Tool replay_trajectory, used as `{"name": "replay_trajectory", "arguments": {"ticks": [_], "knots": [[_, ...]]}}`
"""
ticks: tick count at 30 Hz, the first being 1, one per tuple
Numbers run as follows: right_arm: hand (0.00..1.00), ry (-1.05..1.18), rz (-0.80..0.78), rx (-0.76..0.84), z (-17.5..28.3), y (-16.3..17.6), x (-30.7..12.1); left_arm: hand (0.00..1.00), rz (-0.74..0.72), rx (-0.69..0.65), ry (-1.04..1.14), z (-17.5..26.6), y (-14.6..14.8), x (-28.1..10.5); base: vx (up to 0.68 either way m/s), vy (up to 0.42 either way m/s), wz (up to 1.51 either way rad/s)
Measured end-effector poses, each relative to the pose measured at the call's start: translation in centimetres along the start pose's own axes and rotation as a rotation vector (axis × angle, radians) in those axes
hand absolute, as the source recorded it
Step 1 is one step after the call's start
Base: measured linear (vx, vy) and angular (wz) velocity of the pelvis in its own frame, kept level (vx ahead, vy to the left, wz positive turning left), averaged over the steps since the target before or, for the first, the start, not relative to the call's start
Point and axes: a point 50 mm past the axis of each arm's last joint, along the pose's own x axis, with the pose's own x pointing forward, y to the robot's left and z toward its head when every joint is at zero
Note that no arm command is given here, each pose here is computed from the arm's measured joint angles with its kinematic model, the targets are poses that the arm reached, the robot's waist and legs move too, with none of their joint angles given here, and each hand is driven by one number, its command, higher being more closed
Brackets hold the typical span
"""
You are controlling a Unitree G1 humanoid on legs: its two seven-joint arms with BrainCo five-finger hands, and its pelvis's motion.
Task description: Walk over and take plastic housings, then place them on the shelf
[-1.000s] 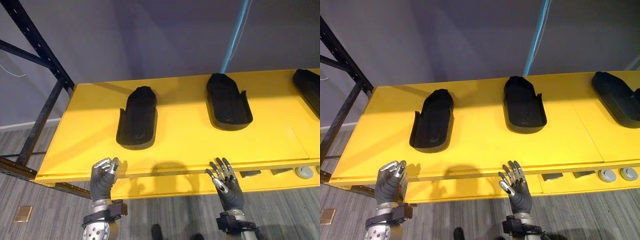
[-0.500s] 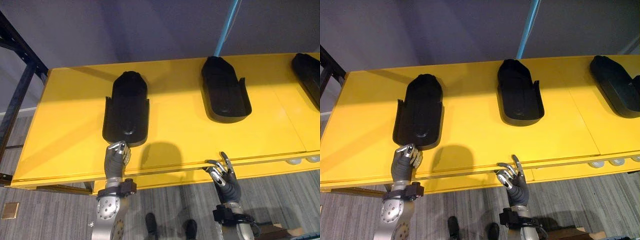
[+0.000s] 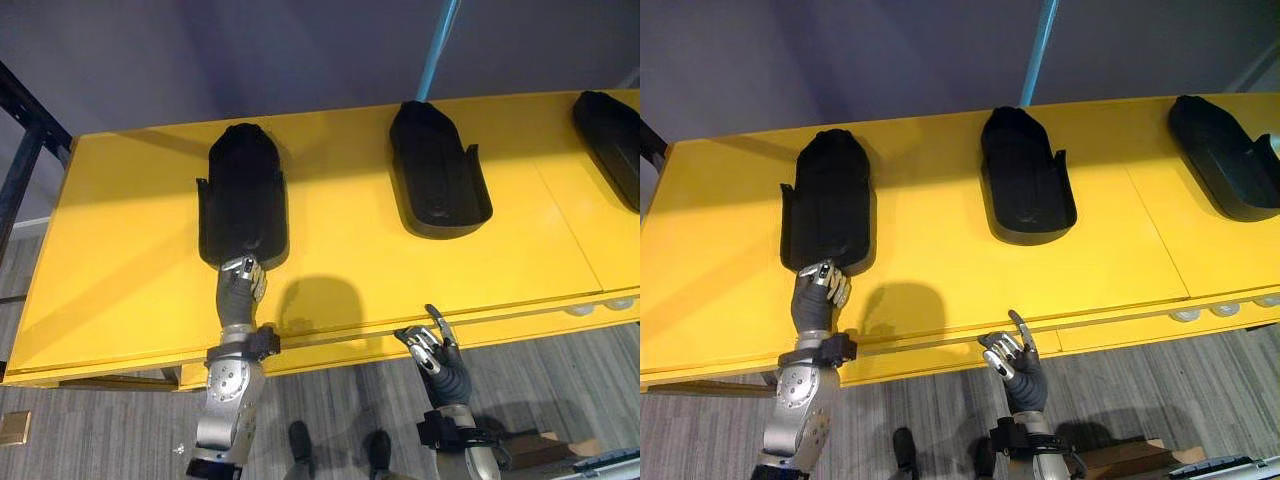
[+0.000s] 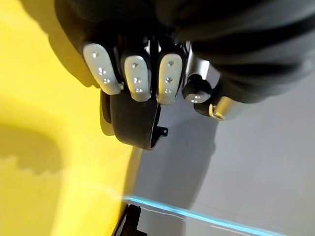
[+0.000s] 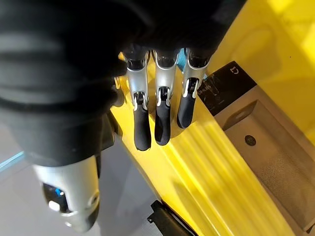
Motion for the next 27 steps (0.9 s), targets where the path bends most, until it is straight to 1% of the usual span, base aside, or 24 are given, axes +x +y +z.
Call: {"name": "replay_trajectory", "arguments": {"ticks": [9, 10, 11, 12, 16, 19, 22, 25, 27], "knots": [[0.0, 0.031, -0.005, 0.01, -0.7, -0.3, 0.1, 1.0, 0.013, 0.01, -0.022, 0.3, 0.1, 0.8, 0.0, 0.0, 0.0], [0.0, 0.032, -0.004, 0.01, -0.7, -0.3, 0.1, 0.0, 0.015, 0.011, -0.02, 0.3, 0.1, 0.5, 0.0, 0.0, 0.0], [0.0, 0.032, -0.004, 0.01, -0.7, -0.3, 0.1, 0.0, 0.016, 0.007, -0.015, 0.4, 0.1, 0.2, 0.01, -0.014, 0.04], [0.0, 0.033, -0.007, 0.01, -0.7, -0.3, 0.1, 0.0, 0.026, -0.004, -0.002, 0.5, 0.3, -1.0, 0.03, -0.014, 0.07], [0.0, 0.044, -0.06, -0.004, -0.7, -1.4, -0.8, 0.0, 0.001, -0.057, 0.063, 1.2, 0.2, -6.9, 0.05, -0.021, 0.27], [0.0, 0.052, -0.098, -0.023, -0.6, -2.3, -1.4, 0.0, -0.026, -0.076, 0.0, 3.4, 0.2, -8.2, 0.01, -0.024, 0.4], [0.0, 0.052, -0.102, -0.036, -0.6, -2.4, -1.4, 0.0, -0.006, -0.074, -0.053, 4.3, 0.5, -8.3, -0.01, -0.006, 0.08], [0.0, 0.04, -0.09, -0.068, -0.3, -2.3, -1.0, 0.0, 0.057, -0.024, -0.084, 4.5, 1.0, -8.5, -0.02, 0.003, -0.28], [0.0, -0.033, -0.013, -0.098, 0.9, -1.1, 1.6, 0.0, 0.132, 0.005, -0.135, 5.0, 1.8, -8.5, -0.05, -0.018, -1.62]]}}
